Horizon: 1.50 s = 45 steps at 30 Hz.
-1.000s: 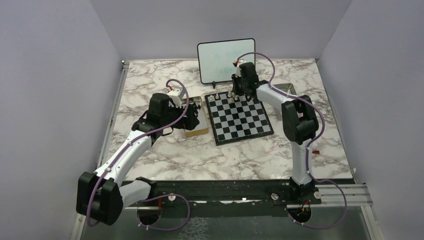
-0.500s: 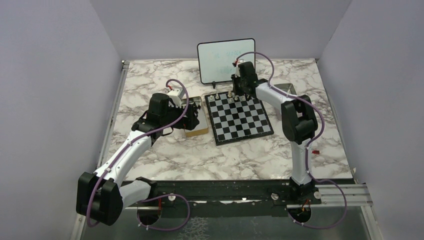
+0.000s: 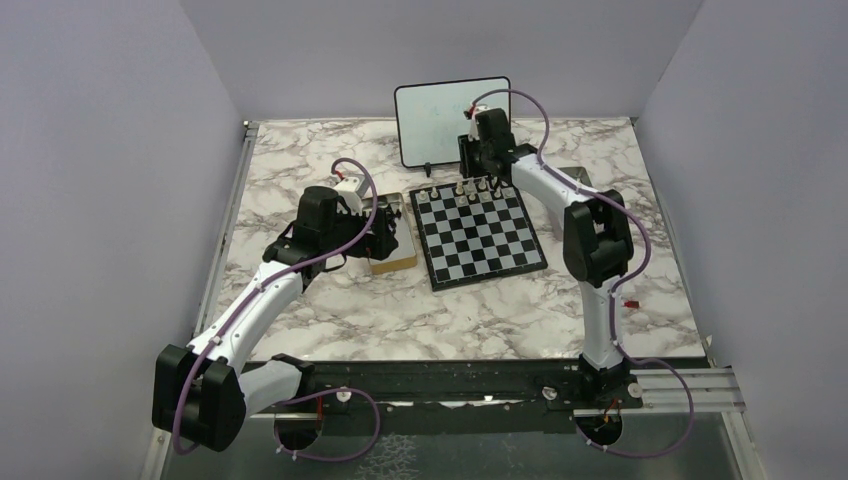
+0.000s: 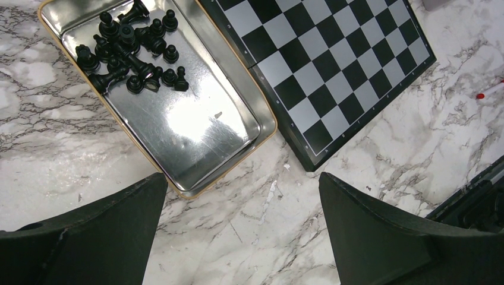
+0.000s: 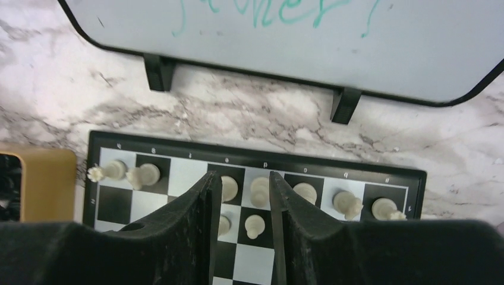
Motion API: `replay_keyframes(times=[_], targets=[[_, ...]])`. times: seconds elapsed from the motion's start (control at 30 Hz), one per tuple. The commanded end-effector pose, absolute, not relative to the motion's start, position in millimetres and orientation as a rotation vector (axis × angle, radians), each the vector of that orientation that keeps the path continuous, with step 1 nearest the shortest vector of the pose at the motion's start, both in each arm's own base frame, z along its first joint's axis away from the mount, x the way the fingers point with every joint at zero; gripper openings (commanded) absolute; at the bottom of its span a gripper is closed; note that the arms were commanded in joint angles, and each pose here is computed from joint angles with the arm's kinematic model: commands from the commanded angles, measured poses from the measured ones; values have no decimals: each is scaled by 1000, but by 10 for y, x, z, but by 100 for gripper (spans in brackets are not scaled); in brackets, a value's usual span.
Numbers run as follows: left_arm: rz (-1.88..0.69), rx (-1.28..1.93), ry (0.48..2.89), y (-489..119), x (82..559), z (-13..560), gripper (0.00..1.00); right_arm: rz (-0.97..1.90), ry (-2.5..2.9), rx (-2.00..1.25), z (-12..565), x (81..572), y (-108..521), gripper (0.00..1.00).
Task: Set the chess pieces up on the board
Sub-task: Place the chess piece on the chessboard, then pick up the chess piece from the storage box.
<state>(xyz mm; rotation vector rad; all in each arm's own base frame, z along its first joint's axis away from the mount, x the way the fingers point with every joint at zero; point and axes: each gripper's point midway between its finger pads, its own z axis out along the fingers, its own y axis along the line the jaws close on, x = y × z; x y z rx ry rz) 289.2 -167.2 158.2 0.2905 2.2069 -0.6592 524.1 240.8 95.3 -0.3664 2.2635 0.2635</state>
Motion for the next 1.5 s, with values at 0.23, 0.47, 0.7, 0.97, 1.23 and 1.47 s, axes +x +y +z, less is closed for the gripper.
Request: replay_keyframes(times=[0.23,0.47,0.7,0.97,1.23,1.47], targets=[[-641,247,2203,-1633,2899,1594,99,114,2215,-261,1694,5139,2106,40],[-667,272,2218,-1667,2858,1556,99,23,2214,-173,1865,4994,1515,40],[-647,279,2198,-1637,2854,1594,99,-79,2227,-11,1833,4944,679,37],[-628,271,2189,-1608,2863,1597,99,-176,2280,221,1487,4933,-251,31],[-626,270,2189,-1608,2872,1598,99,-203,2309,337,1126,5148,-502,26],[-618,268,2185,-1597,2877,1607,99,-267,2304,381,899,5276,-617,23]])
